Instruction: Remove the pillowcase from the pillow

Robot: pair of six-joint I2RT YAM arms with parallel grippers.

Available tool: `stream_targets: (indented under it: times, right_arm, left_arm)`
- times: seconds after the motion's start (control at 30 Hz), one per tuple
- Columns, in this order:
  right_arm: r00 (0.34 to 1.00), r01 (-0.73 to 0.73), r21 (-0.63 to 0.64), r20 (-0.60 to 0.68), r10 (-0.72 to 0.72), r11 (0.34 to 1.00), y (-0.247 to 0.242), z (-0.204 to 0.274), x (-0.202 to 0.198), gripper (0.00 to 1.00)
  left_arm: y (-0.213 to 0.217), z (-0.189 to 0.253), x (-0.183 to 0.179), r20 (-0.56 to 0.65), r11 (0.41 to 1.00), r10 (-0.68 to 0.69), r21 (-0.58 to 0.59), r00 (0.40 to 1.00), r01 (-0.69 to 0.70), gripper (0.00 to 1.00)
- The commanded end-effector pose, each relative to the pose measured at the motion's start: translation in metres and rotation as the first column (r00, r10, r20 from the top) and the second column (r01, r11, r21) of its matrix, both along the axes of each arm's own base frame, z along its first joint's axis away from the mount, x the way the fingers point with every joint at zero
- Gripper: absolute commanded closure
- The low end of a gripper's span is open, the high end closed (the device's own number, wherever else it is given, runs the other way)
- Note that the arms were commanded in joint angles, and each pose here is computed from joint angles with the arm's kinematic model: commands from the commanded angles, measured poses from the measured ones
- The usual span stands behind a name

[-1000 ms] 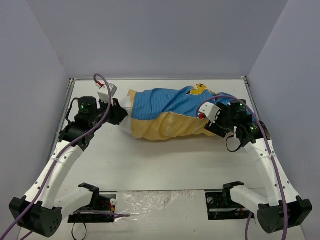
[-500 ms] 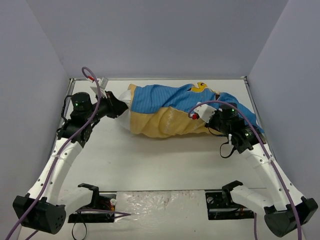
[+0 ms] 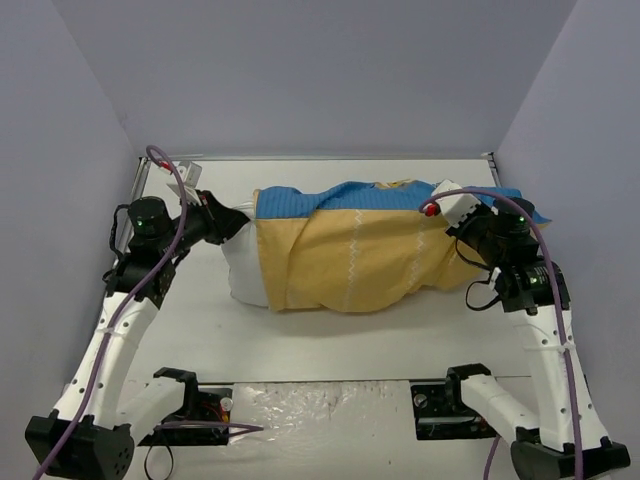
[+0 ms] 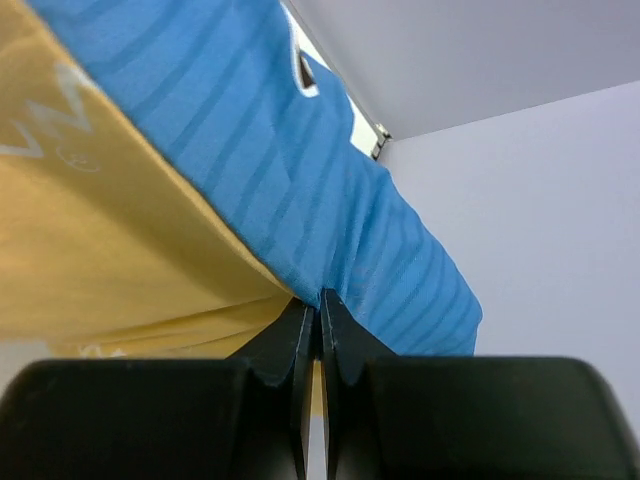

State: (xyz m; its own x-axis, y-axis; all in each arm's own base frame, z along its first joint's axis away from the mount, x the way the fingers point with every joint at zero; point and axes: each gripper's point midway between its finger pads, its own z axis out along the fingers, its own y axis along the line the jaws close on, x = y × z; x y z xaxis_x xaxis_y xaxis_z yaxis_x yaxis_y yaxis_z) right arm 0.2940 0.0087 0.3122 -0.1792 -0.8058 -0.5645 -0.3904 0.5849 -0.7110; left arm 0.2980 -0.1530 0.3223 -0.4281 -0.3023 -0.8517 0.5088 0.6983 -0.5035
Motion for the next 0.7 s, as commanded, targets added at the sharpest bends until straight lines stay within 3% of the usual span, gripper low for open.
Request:
stream_targets:
  times: [0.0, 0.07, 0.23, 0.4, 0.67]
  right_arm:
    - [0.988, 0.097, -0.028, 0.126, -0.093, 0.995, -0.038, 0.028, 0.015, 1.00]
    - [0.989, 0.101, -0.009, 0.114, -0.099, 0.995, -0.051, 0.017, 0.023, 1.00]
    - [0.968, 0.239, 0.055, 0.068, -0.242, 0.970, -0.135, -0.012, 0.028, 1.00]
    - [0.956, 0.288, 0.162, 0.008, -0.293, 0.944, -0.200, -0.042, 0.011, 1.00]
    - [0.948, 0.319, 0.200, -0.054, -0.315, 0.926, -0.228, -0.079, -0.007, 1.00]
  left_arm:
    - [0.016, 0.053, -0.001, 0.216, 0.997, 0.072, -0.011, 0.974, -0.071, 0.98]
    - [0.020, 0.051, -0.002, 0.217, 0.996, 0.093, -0.012, 0.972, -0.093, 0.98]
    - [0.030, 0.041, -0.003, 0.226, 0.990, 0.135, 0.009, 0.965, -0.140, 0.98]
    - [0.035, 0.032, -0.001, 0.200, 0.985, 0.158, 0.030, 0.967, -0.167, 0.98]
    - [0.046, 0.023, 0.018, 0.185, 0.977, 0.205, 0.013, 0.961, -0.211, 0.98]
